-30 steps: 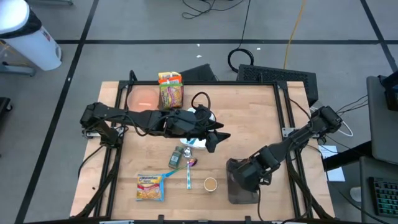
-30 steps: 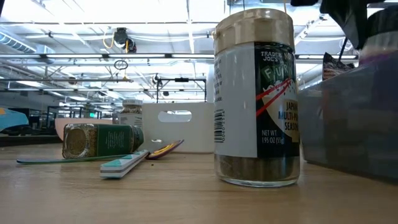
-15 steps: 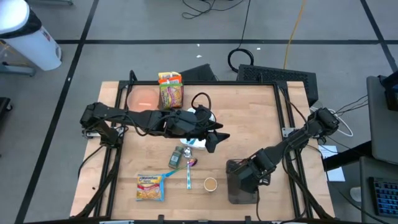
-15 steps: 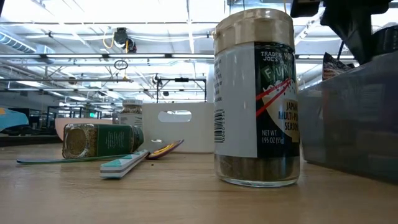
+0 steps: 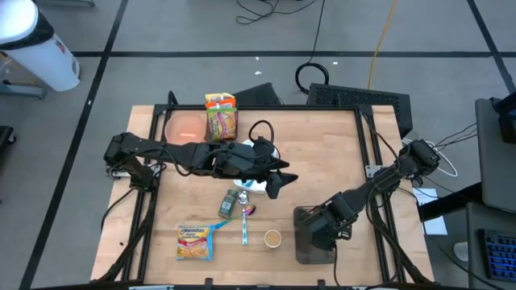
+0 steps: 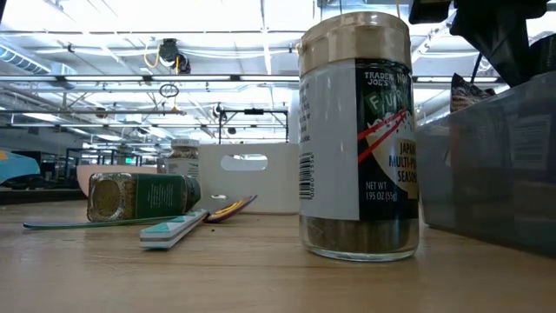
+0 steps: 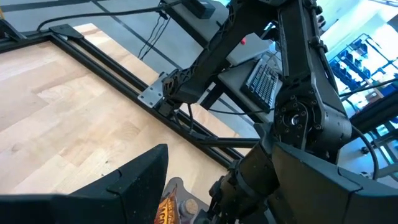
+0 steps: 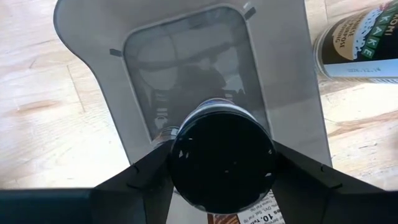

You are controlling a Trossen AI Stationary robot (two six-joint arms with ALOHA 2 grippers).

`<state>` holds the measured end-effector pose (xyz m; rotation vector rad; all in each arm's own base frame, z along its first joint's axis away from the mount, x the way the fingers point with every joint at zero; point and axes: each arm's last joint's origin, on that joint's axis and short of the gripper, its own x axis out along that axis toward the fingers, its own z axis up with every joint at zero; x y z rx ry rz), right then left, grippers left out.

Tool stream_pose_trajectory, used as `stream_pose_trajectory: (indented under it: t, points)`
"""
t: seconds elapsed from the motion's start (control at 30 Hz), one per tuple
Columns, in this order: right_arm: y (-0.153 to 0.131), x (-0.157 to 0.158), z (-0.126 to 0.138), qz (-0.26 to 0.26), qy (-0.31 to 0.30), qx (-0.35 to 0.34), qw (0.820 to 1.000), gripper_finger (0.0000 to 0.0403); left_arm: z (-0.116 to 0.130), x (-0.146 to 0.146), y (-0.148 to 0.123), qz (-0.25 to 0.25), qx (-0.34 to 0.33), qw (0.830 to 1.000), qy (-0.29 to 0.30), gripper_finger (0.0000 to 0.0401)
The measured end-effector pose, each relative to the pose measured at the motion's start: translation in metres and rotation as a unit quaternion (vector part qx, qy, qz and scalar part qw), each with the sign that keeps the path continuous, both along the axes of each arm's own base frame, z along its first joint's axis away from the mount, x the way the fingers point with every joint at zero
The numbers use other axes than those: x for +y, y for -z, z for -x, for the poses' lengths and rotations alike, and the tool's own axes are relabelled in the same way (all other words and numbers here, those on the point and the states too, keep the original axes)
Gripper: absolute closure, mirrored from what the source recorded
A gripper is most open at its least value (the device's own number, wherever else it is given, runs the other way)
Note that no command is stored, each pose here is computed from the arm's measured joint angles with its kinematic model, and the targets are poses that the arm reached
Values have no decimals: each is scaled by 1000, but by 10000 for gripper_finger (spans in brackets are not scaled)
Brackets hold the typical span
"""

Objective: Pick & Place Food Item
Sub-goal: Put the black seasoning bottle into the bottom black bin, then put the green seasoning bottle into the bottom black bin

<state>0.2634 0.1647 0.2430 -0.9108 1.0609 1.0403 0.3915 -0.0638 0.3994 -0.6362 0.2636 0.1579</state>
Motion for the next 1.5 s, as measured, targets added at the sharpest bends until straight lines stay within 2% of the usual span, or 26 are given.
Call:
stream_pose_trajectory:
  t: [0.37, 0.73, 0.87, 1.1, 1.27, 1.4, 1.5]
  points:
    - [0, -10, -6, -2, 34, 3, 999, 160, 0, 0, 0, 4, 0, 1000, -1, 107]
    - [0, -12, -8, -1, 36, 0, 999, 139, 0, 0, 0, 4, -1, 1000, -1, 107]
    - [-5, -14, -6, 17, 40, -22, 999, 135, 0, 0, 0, 4, -1, 1000, -1, 107]
    - [-27, -21, 4, 7, 42, -61, 997, 136, 0, 0, -1, 9, -5, 1000, -1, 107]
    - [-45, -30, 21, 0, 59, -61, 996, 138, -1, -2, -2, 47, -9, 999, 19, 107]
    - [-69, -42, 38, -30, 99, -90, 991, 138, -2, -4, -10, 77, -51, 995, 44, 107]
    - [-94, -57, 51, -72, 152, -150, 974, 138, -3, -9, -17, 79, -87, 991, 56, 107]
